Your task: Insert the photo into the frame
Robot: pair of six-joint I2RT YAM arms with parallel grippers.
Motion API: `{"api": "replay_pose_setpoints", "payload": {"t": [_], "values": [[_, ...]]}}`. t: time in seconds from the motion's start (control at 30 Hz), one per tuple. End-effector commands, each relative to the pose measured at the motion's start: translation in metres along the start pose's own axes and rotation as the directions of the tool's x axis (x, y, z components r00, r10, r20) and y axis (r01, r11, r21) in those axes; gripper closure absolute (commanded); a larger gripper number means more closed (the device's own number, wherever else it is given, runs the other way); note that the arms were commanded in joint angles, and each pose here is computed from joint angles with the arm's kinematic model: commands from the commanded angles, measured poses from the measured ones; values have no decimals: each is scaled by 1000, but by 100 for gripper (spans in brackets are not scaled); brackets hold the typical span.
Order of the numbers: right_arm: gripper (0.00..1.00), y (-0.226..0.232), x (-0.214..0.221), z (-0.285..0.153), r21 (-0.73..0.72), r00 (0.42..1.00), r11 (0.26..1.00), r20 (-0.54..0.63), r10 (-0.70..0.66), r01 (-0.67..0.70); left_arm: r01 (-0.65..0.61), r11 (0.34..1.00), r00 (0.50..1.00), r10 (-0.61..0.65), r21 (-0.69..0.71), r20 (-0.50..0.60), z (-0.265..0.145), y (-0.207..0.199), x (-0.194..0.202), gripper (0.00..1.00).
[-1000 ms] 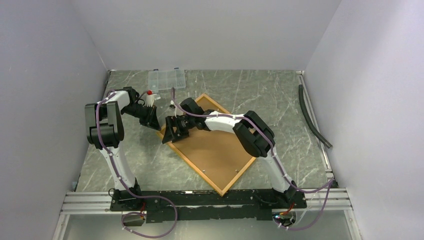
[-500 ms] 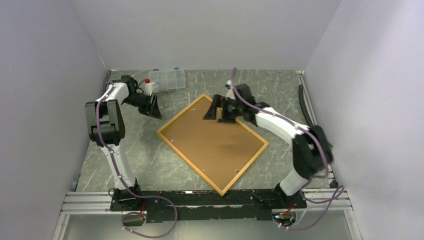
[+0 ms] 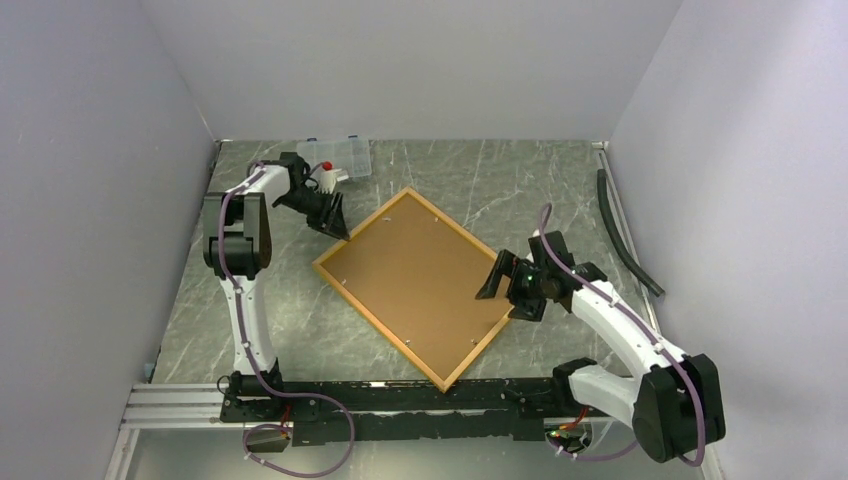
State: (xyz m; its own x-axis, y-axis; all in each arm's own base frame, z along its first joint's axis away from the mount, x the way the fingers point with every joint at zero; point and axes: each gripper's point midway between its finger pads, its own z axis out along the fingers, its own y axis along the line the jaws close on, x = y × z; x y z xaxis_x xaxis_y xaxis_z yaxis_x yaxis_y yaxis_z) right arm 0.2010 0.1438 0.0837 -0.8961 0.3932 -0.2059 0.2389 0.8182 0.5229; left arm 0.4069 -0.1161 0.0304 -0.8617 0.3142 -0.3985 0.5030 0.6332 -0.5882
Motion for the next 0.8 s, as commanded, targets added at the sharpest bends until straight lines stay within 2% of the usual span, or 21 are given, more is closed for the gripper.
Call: {"api": "replay_pose_setpoints", "payload": {"t": [0.0, 0.23, 0.4, 0.53, 0.77], "values": [[0, -17, 22, 7, 23, 996, 997, -49, 77, -76, 4, 1000, 1000, -4, -2, -15, 8, 1, 6, 57], [0, -19, 10, 20, 22, 997, 997, -24, 76, -76, 17, 1000, 997, -17, -8, -71, 12, -1, 36, 67], [0, -1, -27, 33, -29, 998, 998, 35, 58, -57, 6, 1000, 995, -5, 9, -102, 7, -15, 57, 75], [0, 9, -55, 45, -46, 997, 998, 59, 49, -46, 2, 1000, 983, 3, 25, -181, 4, -23, 85, 80], [0, 27, -115, 59, -41, 992, 999, 123, 9, -4, -48, 995, 964, 68, 82, -258, -17, -58, 124, 81]]}}
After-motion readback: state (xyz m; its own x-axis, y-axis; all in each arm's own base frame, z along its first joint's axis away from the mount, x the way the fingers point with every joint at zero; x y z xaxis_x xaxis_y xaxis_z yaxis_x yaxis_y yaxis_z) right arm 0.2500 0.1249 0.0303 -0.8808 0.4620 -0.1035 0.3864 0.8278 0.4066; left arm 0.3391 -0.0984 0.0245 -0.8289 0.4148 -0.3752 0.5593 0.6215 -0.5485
